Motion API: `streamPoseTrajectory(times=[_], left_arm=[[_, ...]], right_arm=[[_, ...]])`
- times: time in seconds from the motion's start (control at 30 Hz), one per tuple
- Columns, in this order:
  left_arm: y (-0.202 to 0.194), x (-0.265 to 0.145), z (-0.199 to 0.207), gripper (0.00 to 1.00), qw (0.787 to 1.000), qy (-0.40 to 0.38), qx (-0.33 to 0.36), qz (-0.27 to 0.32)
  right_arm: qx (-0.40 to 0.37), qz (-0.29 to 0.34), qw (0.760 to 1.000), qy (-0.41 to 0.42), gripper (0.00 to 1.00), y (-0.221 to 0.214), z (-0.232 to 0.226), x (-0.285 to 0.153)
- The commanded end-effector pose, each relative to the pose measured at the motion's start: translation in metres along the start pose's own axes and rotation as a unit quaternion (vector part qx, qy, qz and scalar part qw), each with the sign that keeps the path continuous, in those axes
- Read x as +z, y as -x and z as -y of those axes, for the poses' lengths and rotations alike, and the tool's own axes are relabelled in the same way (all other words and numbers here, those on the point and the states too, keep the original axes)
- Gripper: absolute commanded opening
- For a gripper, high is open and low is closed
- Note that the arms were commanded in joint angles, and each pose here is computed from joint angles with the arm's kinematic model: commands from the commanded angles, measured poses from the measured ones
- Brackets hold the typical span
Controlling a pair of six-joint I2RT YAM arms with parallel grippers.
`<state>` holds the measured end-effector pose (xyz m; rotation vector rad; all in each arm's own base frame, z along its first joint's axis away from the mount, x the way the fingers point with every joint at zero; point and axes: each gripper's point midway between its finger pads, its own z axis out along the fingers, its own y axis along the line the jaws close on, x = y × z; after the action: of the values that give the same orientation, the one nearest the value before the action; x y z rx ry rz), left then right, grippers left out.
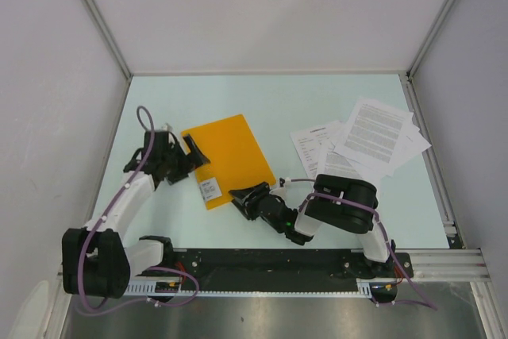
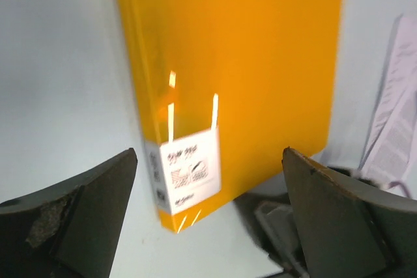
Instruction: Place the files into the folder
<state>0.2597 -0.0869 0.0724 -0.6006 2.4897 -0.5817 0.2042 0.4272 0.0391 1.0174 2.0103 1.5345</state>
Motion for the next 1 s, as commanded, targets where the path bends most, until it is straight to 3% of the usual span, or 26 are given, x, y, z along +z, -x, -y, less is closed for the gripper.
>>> streamPoseTrajectory(times=[0.0,0.07,0.17,0.5,0.63,0.97], left_arm=[[0.097,-0.028,0.041,1.00,0.989,0.001,0.081,0.123],[0.119,-0.025,0.052,1.00,0.986,0.000,0.103,0.135],[0.149,-0.001,0.057,1.00,0.985,0.024,0.140,0.103],[0.239,0.083,0.077,0.98,0.978,0.051,0.179,0.098],[0.240,0.112,0.064,0.98,0.980,0.074,0.170,0.071],[0.174,0.147,0.032,0.95,0.988,0.087,0.122,-0.028]], right_arm=[[-0.022,0.032,0.997,-0.070,0.51,0.014,0.044,-0.004],[-0.021,0.031,0.997,-0.063,0.52,0.014,0.042,-0.002],[-0.016,0.028,0.998,-0.061,0.51,0.017,0.043,0.000],[-0.021,0.029,0.998,-0.061,0.51,0.022,0.039,0.002],[-0.018,0.027,0.998,-0.062,0.51,0.022,0.040,0.002],[-0.005,0.029,0.999,-0.043,0.50,0.030,0.034,0.008]])
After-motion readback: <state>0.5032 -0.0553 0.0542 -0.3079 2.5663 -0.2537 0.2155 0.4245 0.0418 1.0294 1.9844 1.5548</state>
